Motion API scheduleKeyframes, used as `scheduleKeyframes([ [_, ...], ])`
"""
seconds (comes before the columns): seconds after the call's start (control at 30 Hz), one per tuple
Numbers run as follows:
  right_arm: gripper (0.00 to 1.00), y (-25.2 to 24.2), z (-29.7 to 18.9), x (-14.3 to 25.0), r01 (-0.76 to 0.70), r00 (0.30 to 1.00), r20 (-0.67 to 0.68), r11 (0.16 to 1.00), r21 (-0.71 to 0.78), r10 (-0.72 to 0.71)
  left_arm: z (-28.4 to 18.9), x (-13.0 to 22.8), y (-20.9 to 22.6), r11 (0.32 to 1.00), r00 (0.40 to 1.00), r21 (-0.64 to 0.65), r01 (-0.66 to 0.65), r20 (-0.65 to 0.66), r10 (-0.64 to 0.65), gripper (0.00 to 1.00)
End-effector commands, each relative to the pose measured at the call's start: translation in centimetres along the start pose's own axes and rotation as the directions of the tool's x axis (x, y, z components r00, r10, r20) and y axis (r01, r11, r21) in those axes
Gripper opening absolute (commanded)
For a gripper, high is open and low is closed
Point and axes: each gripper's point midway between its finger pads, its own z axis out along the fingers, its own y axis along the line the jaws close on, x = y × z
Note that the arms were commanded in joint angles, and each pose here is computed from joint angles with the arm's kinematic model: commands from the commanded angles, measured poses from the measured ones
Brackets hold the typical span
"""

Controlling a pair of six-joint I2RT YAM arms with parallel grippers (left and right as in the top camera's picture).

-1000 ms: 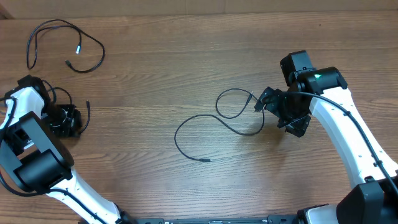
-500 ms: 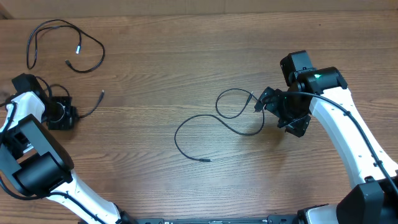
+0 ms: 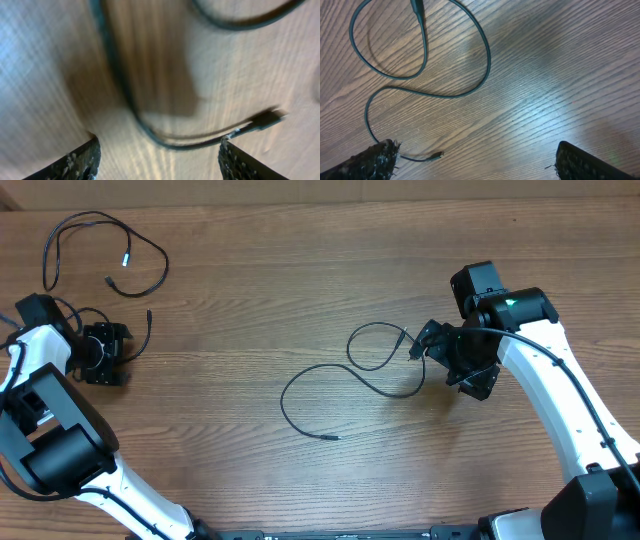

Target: Untangle cables

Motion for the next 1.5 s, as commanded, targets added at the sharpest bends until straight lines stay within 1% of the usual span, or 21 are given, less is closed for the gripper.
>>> scheduleKeyframes([
  [0.0,1.00,0.1,-0.1,0.1,0.000,1.000,0.000,1.000,-0.006,0.000,1.2,0.5,1.2,0.998,0.998,-0.057,-0.019,-0.059,0.015,0.77],
  [0.2,1.00,0.1,-0.1,0.1,0.000,1.000,0.000,1.000,-0.006,0.000,-2.6,1.0,-0.9,0.985,0.982,-0.053,-0.163,-0.105,0.156,0.72],
  [0.23,1.00,0.1,-0.1,0.1,0.000,1.000,0.000,1.000,-0.006,0.000,-3.4,1.1,-1.4,0.983,0.979,-0.046,-0.179,-0.112,0.173,0.67],
  [0.33,1.00,0.1,-0.1,0.1,0.000,1.000,0.000,1.000,-0.006,0.000,-5.8,2.0,-3.1,0.968,0.958,-0.002,-0.250,-0.144,0.247,0.59],
  [0.37,1.00,0.1,-0.1,0.1,0.000,1.000,0.000,1.000,-0.006,0.000,-6.5,2.5,-3.8,0.963,0.949,0.027,-0.269,-0.161,0.270,0.50],
  [0.4,1.00,0.0,-0.1,0.1,0.000,1.000,0.000,1.000,-0.006,0.000,-7.2,3.3,-4.6,0.955,0.936,0.070,-0.290,-0.186,0.298,0.24],
  [0.43,1.00,0.1,-0.1,0.1,0.000,1.000,0.000,1.000,-0.006,0.000,-7.9,4.1,-5.3,0.945,0.922,0.109,-0.308,-0.211,0.325,0.14],
  [0.47,1.00,0.1,-0.1,0.1,0.000,1.000,0.000,1.000,-0.006,0.000,-8.5,5.0,-5.9,0.937,0.908,0.145,-0.317,-0.239,0.344,0.14],
  [0.5,1.00,0.0,-0.1,0.1,0.000,1.000,0.000,1.000,-0.006,0.000,-8.8,5.6,-6.1,0.937,0.903,0.157,-0.313,-0.255,0.345,0.16],
  [0.53,1.00,0.1,-0.1,0.1,0.000,1.000,0.000,1.000,-0.006,0.000,-9.1,6.5,-6.3,0.937,0.896,0.164,-0.309,-0.281,0.344,0.24],
  [0.6,1.00,0.1,-0.1,0.1,0.000,1.000,0.000,1.000,-0.006,0.000,-9.3,8.0,-6.6,0.928,0.873,0.186,-0.322,-0.320,0.367,0.31],
  [0.63,1.00,0.1,-0.1,0.1,0.000,1.000,0.000,1.000,-0.006,0.000,-9.3,8.8,-6.9,0.917,0.855,0.213,-0.338,-0.337,0.394,0.54],
  [0.67,1.00,0.1,-0.1,0.1,0.000,1.000,0.000,1.000,-0.006,0.000,-9.4,9.9,-7.4,0.899,0.829,0.251,-0.359,-0.356,0.431,1.00],
  [0.77,1.00,0.0,-0.1,0.1,0.000,1.000,0.000,1.000,-0.006,0.000,-9.7,13.1,-8.6,0.842,0.751,0.354,-0.407,-0.395,0.529,1.00],
  [0.83,1.00,0.1,-0.1,0.1,0.000,1.000,0.000,1.000,-0.006,0.000,-9.9,15.1,-9.7,0.781,0.687,0.436,-0.447,-0.392,0.612,1.00],
  [0.93,1.00,0.1,-0.1,0.1,0.000,1.000,0.000,1.000,-0.006,0.000,-9.3,17.1,-9.8,0.748,0.640,0.432,-0.503,-0.396,0.659,1.00],
  [1.03,1.00,0.1,-0.1,0.1,0.000,1.000,0.000,1.000,-0.006,0.000,-8.2,20.0,-9.7,0.668,0.544,0.424,-0.611,-0.388,0.744,1.00],
  [1.2,1.00,0.5,-0.1,-0.4,-0.003,1.000,0.017,1.000,-0.023,0.004,-5.4,24.8,-7.9,0.510,0.385,0.266,-0.818,-0.405,0.829,1.00],
  [1.33,1.00,1.9,-0.2,-0.9,0.010,1.000,0.029,0.996,-0.090,-0.008,-3.4,28.8,-7.0,0.316,0.232,0.162,-0.935,-0.393,0.890,1.00],
  [1.4,1.00,1.6,-0.2,-1.2,0.046,0.998,0.048,0.996,-0.072,-0.042,-2.3,30.3,-7.0,0.206,0.162,0.085,-0.975,-0.362,0.918,0.99],
  [1.47,1.00,0.9,-0.3,-2.3,0.032,0.996,0.090,0.999,-0.042,-0.028,-1.7,31.7,-6.9,0.140,0.129,0.007,-0.990,-0.341,0.931,1.00],
])
